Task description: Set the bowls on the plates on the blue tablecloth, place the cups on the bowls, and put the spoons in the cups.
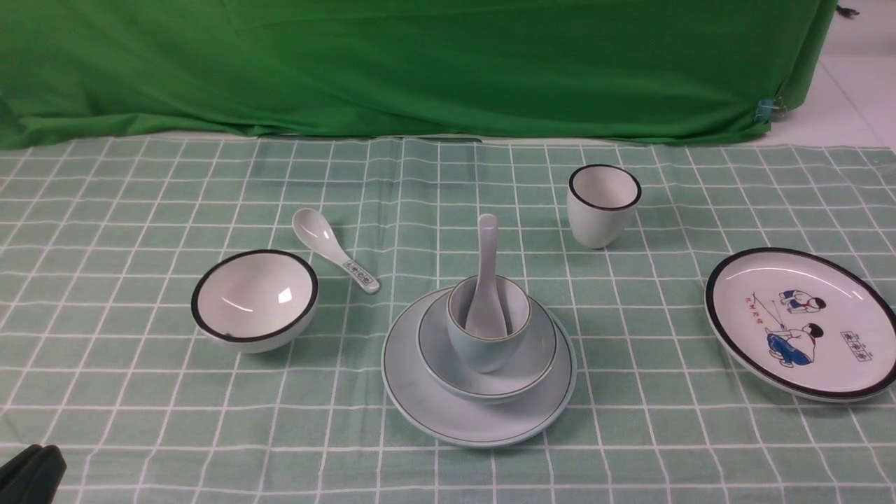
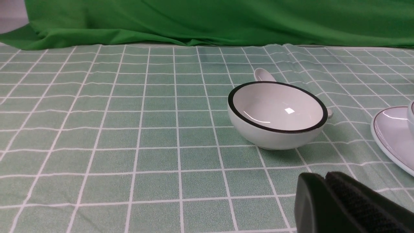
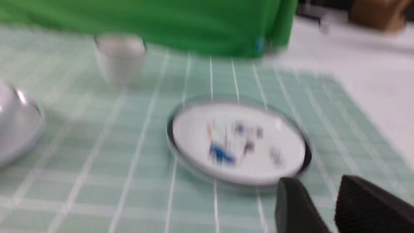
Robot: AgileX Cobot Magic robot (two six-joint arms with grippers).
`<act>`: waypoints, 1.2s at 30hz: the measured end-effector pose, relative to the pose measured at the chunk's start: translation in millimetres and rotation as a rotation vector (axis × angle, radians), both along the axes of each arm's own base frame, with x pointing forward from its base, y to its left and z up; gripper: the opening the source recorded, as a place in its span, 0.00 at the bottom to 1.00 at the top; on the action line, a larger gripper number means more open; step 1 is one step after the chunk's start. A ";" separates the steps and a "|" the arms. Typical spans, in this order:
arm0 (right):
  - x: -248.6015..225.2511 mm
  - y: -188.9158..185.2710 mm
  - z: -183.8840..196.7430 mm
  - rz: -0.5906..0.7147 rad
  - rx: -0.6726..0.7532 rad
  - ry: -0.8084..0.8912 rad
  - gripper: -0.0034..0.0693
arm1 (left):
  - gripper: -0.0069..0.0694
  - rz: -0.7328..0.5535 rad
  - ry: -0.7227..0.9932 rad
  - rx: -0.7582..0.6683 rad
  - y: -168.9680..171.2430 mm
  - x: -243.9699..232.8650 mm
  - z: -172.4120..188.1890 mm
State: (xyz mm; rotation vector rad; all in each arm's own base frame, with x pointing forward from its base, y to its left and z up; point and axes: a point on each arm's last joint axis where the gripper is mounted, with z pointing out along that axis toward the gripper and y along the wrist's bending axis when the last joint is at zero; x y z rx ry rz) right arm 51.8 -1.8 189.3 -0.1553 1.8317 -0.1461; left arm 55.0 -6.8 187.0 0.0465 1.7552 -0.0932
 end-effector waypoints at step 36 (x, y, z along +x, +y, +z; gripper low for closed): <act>0.2 -0.4 -14.8 -0.007 -0.001 0.061 0.38 | 0.11 -0.001 0.000 0.004 0.0 0.0 0.0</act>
